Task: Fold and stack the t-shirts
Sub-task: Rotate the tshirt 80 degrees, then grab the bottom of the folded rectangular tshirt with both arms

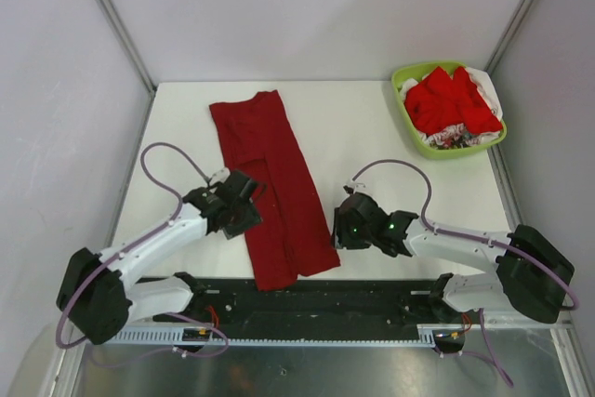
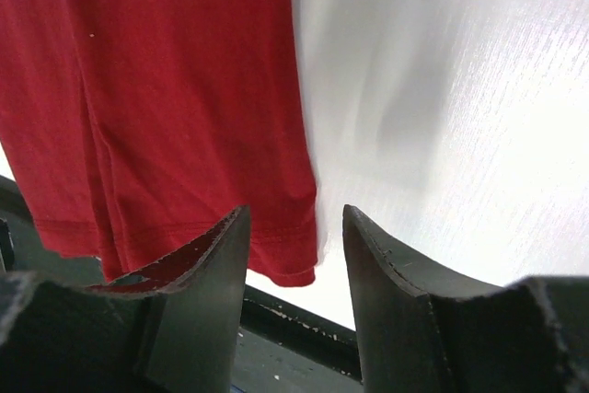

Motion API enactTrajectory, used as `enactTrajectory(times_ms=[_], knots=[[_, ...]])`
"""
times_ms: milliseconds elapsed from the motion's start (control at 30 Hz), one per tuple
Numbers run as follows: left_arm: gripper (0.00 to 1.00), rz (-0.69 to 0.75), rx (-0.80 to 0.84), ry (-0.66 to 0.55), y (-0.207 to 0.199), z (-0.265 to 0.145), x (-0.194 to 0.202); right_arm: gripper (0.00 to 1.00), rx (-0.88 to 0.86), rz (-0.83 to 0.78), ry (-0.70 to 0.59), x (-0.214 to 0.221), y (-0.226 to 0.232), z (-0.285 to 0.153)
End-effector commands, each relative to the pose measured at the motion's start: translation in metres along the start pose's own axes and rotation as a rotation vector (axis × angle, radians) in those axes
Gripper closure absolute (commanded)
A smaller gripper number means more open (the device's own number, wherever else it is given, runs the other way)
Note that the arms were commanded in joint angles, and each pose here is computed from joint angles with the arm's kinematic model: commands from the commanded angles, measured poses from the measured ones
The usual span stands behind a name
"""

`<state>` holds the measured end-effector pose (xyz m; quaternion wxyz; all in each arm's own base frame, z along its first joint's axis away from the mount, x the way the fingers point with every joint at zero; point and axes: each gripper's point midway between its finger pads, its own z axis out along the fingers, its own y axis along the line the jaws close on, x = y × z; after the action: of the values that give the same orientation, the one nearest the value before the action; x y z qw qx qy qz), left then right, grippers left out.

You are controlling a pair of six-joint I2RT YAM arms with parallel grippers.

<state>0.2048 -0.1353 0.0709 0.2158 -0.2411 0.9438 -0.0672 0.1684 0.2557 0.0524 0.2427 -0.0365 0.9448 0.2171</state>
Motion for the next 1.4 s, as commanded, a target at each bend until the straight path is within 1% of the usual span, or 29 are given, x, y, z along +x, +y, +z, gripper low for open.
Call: enactTrajectory(times_ms=[0, 133, 300, 467, 567, 767, 867, 1033, 1367], knots=[[0.44, -0.002, -0.034, 0.027, 0.016, -0.014, 0.028, 0.50, 0.015, -0.025, 0.043, 0.015, -0.010, -0.002], [0.46, 0.019, -0.047, 0.083, 0.020, -0.021, 0.057, 0.51, -0.011, -0.029, 0.069, 0.025, -0.009, 0.000], [0.49, -0.009, -0.070, 0.119, 0.035, -0.024, 0.081, 0.51, -0.033, -0.041, 0.085, 0.034, -0.003, 0.001], [0.50, -0.030, -0.116, 0.168, 0.050, -0.018, 0.105, 0.52, -0.039, -0.041, 0.105, 0.041, -0.001, 0.005], [0.50, -0.035, -0.122, 0.180, 0.052, -0.016, 0.111, 0.53, -0.041, -0.039, 0.118, 0.046, 0.001, 0.006], [0.49, 0.016, -0.076, 0.223, 0.035, -0.013, 0.122, 0.56, -0.037, -0.037, 0.128, 0.051, 0.002, 0.007], [0.49, 0.034, -0.092, 0.248, 0.038, -0.011, 0.131, 0.56, -0.030, -0.036, 0.128, 0.051, 0.000, 0.006], [0.51, 0.016, -0.094, 0.273, 0.046, -0.010, 0.140, 0.56, -0.038, -0.028, 0.120, 0.049, 0.002, 0.003], [0.54, 0.044, -0.079, 0.299, 0.042, -0.008, 0.152, 0.57, -0.046, -0.032, 0.128, 0.054, 0.006, 0.005]])
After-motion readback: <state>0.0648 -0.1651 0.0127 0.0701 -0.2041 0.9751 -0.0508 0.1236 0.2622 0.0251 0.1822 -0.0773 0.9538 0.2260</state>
